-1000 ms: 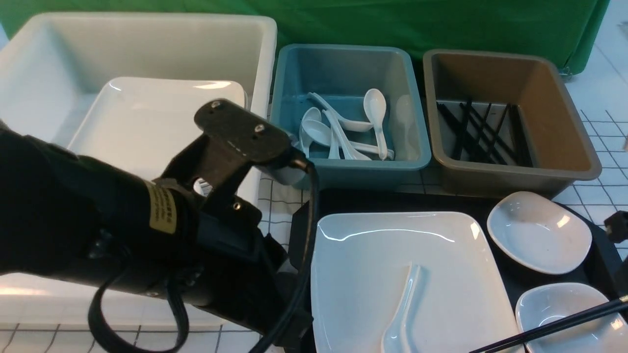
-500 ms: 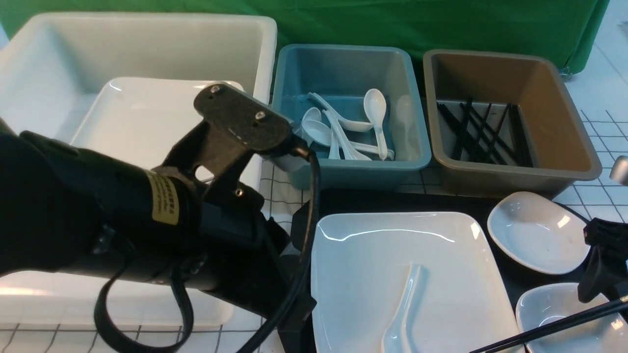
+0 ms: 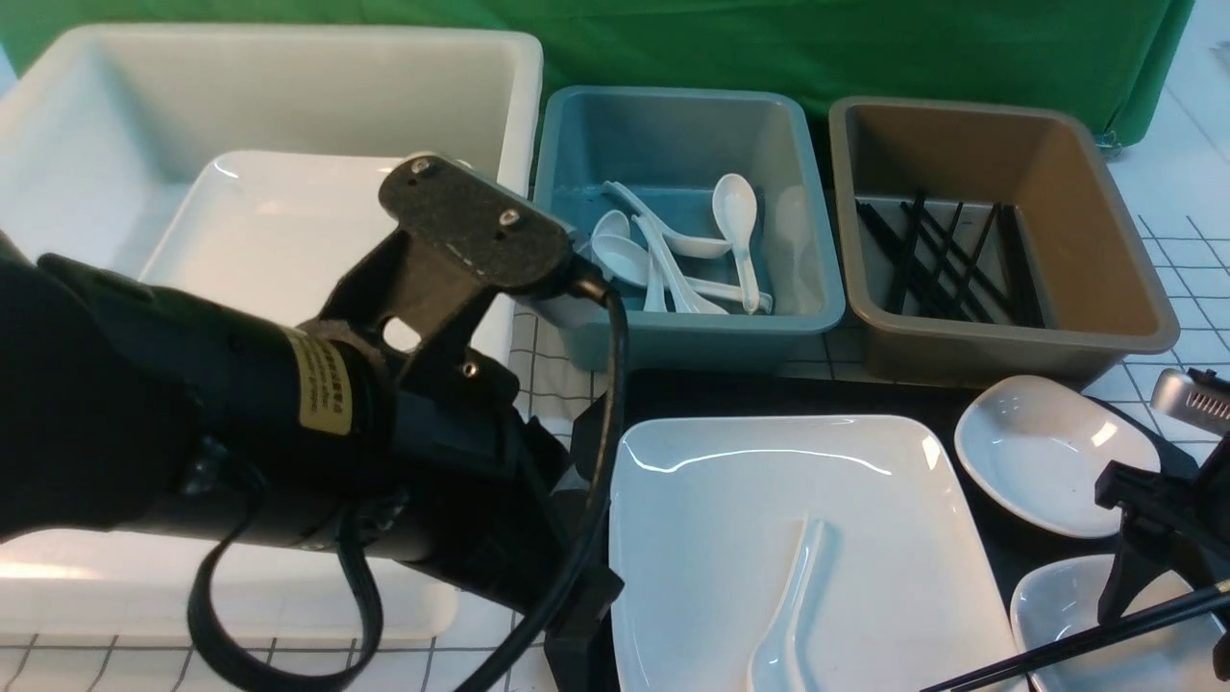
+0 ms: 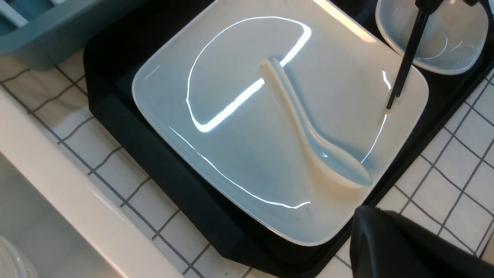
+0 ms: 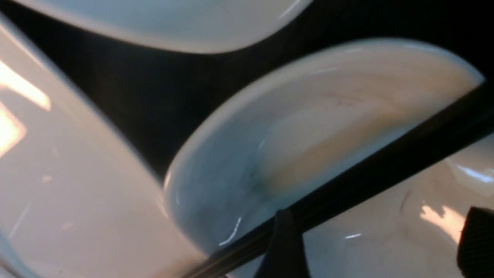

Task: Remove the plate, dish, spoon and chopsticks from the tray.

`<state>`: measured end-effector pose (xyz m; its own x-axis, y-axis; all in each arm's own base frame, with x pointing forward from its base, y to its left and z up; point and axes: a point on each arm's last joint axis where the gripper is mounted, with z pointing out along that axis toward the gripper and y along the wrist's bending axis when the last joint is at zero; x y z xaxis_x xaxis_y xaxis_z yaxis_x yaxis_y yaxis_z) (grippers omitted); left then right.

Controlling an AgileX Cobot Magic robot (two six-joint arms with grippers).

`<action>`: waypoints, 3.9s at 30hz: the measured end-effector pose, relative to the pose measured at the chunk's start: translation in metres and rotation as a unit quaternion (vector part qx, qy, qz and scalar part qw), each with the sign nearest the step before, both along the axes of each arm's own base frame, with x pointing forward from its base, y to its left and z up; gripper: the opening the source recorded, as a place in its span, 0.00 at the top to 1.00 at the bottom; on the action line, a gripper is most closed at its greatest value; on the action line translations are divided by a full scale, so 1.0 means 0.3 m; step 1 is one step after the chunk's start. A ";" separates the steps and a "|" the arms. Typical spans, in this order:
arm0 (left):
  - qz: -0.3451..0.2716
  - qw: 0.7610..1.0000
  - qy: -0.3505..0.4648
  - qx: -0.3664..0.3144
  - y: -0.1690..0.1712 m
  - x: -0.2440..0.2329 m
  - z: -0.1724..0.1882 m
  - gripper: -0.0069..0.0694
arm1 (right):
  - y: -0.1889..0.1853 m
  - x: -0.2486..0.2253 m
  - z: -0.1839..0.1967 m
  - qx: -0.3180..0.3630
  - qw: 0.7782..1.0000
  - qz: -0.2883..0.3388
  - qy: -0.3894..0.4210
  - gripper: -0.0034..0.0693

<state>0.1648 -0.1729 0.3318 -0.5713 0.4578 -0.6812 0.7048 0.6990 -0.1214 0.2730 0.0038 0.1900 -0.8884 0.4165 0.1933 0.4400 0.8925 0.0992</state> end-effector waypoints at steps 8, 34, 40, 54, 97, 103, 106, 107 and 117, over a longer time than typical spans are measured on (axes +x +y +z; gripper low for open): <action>0.000 1.000 -0.001 -0.001 0.000 0.001 0.001 0.93 | -0.001 0.012 -0.033 -0.004 0.999 -0.028 0.015 0.19; 0.001 1.000 -0.003 0.000 0.000 0.001 0.001 0.91 | -0.002 0.026 -0.044 -0.006 0.999 -0.032 0.002 0.68; -0.001 1.000 -0.028 -0.014 -0.009 0.014 0.010 0.91 | -0.002 0.028 -0.044 -0.005 1.000 -0.026 -0.004 0.78; -0.096 0.993 -0.041 -0.050 -0.170 0.110 -0.118 0.91 | 0.012 0.037 -0.043 0.005 1.000 -0.008 -0.021 0.78; -0.065 0.967 -0.204 -0.140 -0.254 0.235 0.111 0.91 | 0.013 0.428 0.592 0.015 0.880 0.040 -0.473 0.78; -0.058 0.971 -0.192 -0.131 -0.252 0.232 0.103 0.91 | 0.000 0.601 0.436 0.007 0.884 0.031 -0.465 0.78; -0.056 0.975 -0.175 -0.127 -0.249 0.232 0.095 0.91 | -0.005 0.657 0.335 0.006 0.892 0.020 -0.451 0.78; -0.053 0.976 -0.167 -0.125 -0.248 0.231 0.092 0.91 | -0.006 0.670 0.305 0.008 0.896 0.012 -0.443 0.78; -0.006 0.994 -0.040 -0.101 -0.252 0.231 0.058 0.91 | 0.004 0.670 0.256 0.015 0.916 0.062 -0.395 0.46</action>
